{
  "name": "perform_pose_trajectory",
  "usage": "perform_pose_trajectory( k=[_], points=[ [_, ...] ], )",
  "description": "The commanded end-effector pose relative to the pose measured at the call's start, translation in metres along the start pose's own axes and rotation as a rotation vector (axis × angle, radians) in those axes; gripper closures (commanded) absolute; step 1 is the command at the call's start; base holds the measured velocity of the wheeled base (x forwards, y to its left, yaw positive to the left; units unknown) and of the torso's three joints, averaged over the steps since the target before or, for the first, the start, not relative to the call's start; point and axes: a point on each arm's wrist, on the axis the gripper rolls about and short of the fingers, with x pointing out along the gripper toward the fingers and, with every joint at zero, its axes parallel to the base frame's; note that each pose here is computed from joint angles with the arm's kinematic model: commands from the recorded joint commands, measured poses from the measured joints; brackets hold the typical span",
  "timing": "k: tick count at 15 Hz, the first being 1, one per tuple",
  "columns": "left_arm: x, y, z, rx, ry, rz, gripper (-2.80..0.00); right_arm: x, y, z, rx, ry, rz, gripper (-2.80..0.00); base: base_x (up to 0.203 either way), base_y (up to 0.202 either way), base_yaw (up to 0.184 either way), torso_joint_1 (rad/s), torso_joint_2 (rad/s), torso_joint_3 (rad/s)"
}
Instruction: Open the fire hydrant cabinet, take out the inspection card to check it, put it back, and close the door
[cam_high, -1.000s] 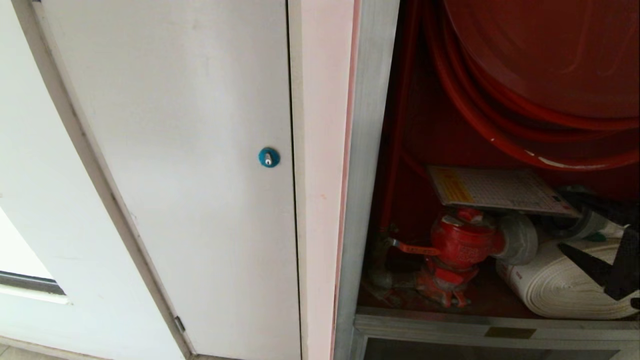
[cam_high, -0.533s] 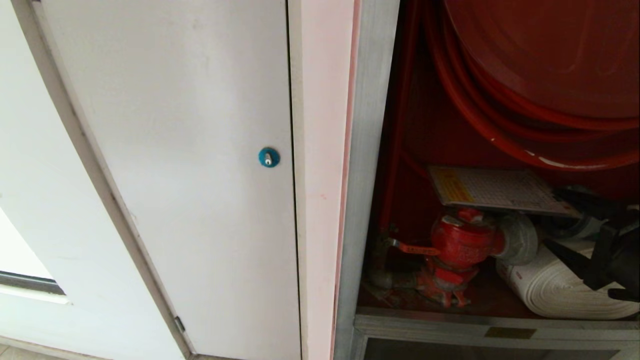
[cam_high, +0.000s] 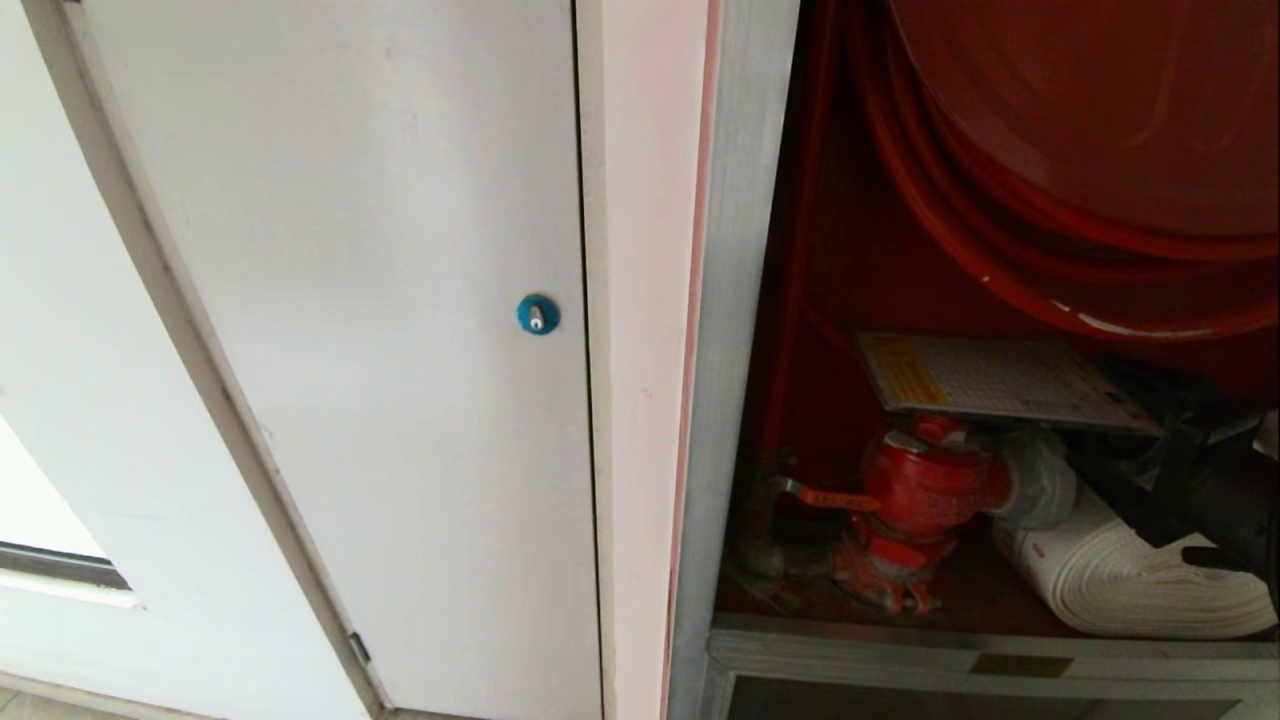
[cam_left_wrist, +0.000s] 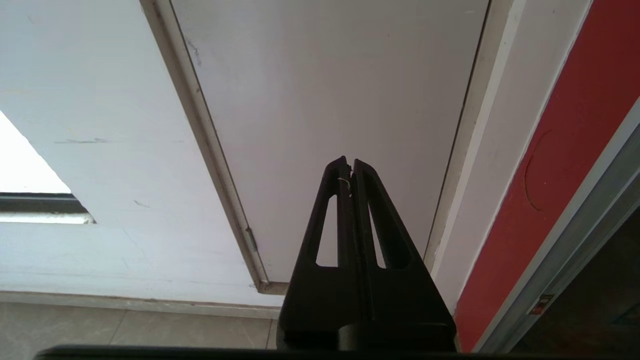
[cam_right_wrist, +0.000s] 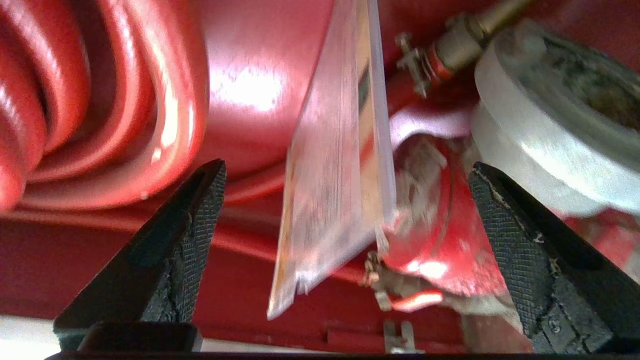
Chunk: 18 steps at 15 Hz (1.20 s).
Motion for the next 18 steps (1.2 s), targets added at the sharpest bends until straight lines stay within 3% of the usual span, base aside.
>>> perform_pose_trajectory(
  k=[1, 11, 12, 18],
  points=[
    [0.0, 0.0, 0.0, 0.0, 0.001, -0.001, 0.0, 0.009, -0.002, 0.003, 0.011, 0.002, -0.002, -2.8, 0.0, 0.0, 0.0, 0.0, 0.0, 0.0],
    [0.0, 0.0, 0.0, 0.002, 0.001, 0.001, 0.0, 0.04, -0.008, 0.011, 0.043, 0.007, -0.013, -2.8, 0.0, 0.0, 0.0, 0.0, 0.0, 0.0],
    [0.0, 0.0, 0.0, 0.002, 0.001, 0.0, 0.0, 0.041, -0.008, 0.011, 0.041, 0.004, -0.008, 0.0, 0.0, 0.0, 0.0, 0.0, 0.0, 0.0],
    [0.0, 0.0, 0.0, 0.002, -0.001, 0.001, 0.0, 0.045, -0.006, 0.012, 0.032, 0.003, 0.015, 0.0, 0.0, 0.0, 0.0, 0.0, 0.0, 0.0]
  ],
)
